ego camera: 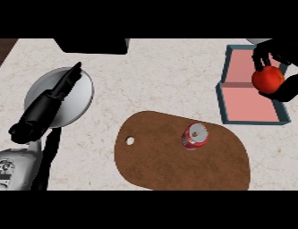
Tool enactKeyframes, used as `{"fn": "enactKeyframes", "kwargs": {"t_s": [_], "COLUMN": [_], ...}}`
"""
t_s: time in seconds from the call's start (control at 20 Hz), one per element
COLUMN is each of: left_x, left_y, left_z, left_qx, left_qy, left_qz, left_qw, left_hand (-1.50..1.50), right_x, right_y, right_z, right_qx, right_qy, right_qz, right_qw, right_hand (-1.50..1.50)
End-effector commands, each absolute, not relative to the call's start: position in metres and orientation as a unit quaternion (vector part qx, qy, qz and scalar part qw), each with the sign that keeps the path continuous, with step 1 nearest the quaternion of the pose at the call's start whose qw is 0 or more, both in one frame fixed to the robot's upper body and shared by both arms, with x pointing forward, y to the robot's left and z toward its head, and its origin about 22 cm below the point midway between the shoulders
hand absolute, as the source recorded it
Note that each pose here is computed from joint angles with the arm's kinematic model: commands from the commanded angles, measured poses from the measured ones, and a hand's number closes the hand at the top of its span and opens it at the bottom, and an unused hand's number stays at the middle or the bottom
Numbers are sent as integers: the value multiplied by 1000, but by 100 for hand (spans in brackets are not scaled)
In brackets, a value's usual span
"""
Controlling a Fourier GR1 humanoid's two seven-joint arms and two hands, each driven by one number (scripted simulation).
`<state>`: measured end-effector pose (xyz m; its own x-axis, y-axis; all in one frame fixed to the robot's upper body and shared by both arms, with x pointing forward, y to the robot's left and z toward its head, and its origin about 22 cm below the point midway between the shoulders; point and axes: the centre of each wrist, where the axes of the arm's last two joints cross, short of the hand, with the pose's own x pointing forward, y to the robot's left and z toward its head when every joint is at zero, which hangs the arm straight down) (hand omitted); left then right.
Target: Pick the tomato from the cutting board and place it in the cardboard box
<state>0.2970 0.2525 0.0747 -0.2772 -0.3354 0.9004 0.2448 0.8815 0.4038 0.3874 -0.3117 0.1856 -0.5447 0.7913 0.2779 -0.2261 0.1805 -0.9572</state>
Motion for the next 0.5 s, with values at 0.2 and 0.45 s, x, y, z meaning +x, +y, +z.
{"fn": "enactKeyframes", "kwargs": {"t_s": [0.2, 0.45], "left_x": [301, 301], "left_y": [249, 253], "left_z": [84, 70], "left_qx": [23, 22], "left_qy": [-763, -755], "left_qz": [-244, -237], "left_qw": [598, 611], "left_hand": [0, 0], "right_x": [420, 428], "right_y": [-343, -345], "right_z": [174, 177], "right_qx": [-195, -99], "right_qy": [-539, -583], "right_qz": [681, 690], "right_qw": [456, 417], "right_hand": [-150, -150]}}
